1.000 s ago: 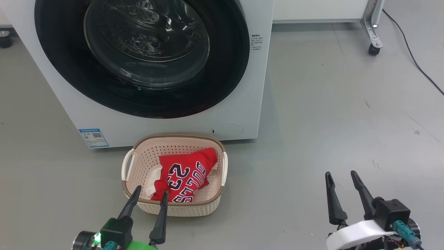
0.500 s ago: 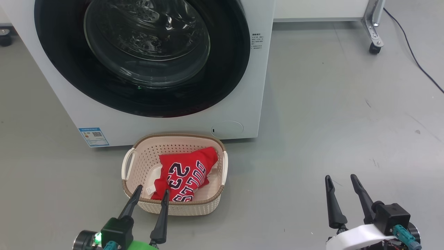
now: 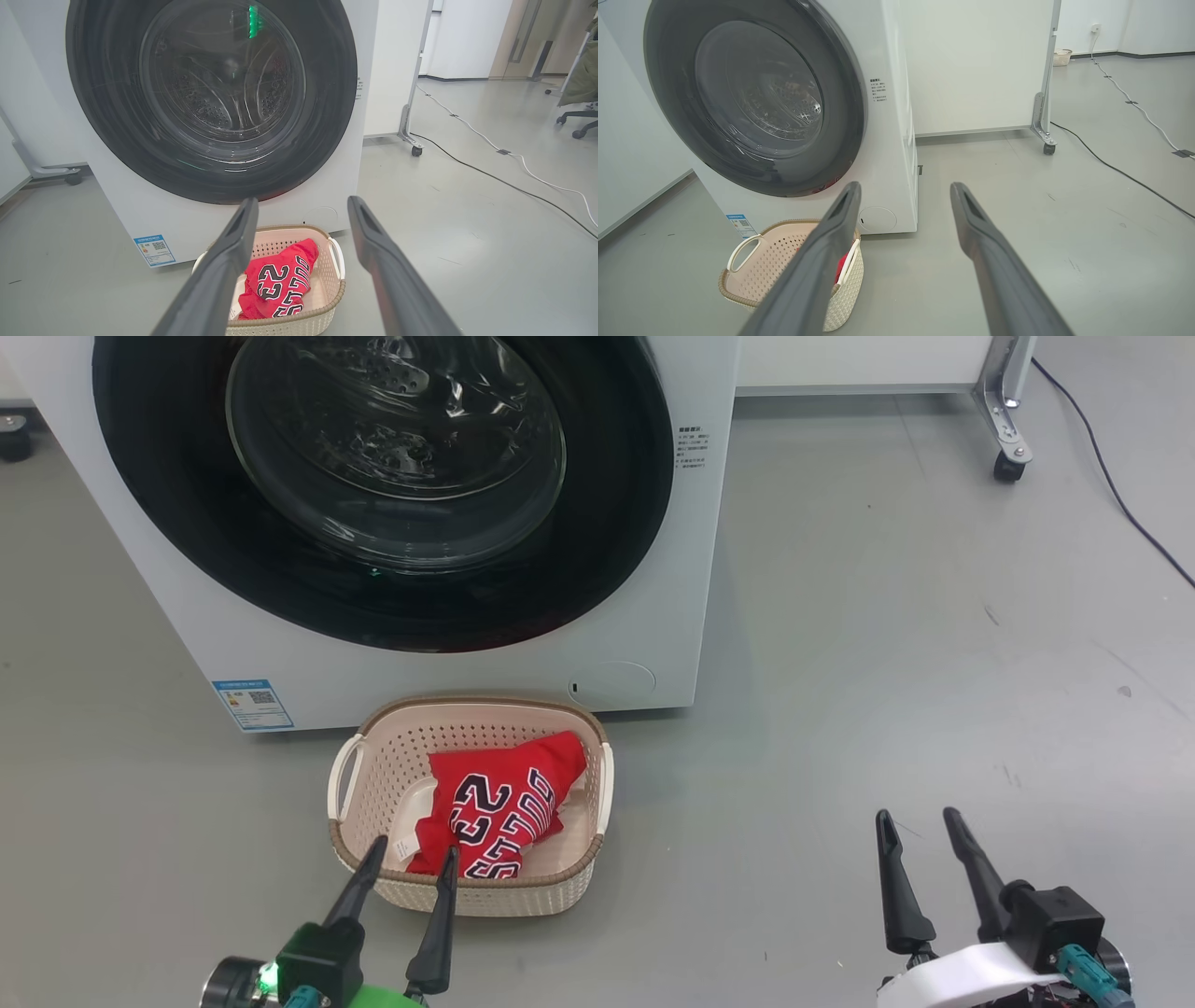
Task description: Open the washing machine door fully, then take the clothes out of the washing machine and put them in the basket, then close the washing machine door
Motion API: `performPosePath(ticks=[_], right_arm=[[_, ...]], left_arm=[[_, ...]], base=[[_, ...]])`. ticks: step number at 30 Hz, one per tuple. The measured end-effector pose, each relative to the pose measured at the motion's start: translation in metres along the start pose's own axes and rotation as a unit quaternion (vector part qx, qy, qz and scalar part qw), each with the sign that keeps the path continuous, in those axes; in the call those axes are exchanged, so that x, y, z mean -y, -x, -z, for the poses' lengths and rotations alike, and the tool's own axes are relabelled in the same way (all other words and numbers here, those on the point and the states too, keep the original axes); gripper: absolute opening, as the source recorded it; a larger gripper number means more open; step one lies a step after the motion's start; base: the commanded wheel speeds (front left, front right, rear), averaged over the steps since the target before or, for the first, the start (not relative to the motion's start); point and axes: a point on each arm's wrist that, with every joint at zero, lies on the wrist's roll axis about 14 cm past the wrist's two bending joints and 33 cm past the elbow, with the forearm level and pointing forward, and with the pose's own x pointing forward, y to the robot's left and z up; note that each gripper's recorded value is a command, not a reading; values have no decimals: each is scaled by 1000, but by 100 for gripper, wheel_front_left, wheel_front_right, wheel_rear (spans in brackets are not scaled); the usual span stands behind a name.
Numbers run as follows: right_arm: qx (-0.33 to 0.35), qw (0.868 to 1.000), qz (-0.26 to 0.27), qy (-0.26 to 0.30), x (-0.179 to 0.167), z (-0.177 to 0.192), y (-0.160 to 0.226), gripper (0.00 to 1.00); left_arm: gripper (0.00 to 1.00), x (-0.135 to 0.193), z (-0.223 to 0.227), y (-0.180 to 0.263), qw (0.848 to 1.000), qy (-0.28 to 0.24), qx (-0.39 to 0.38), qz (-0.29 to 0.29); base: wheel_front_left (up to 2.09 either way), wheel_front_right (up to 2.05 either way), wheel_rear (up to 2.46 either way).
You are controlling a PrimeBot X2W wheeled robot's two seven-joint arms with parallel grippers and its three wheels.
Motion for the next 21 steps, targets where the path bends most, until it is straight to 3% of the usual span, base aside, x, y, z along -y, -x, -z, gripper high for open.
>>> performPosePath(ticks=[9,21], right_arm=[[-39,999,14,-10,5,25,11,0],[-37,995,35,-88,11,23,11,0]], left_arm=[[0,-2,26,11,999,6,-40,-9],[0,-8,25,9,995,90,-43,-29]], base=[[0,0,0],[0,0,0]])
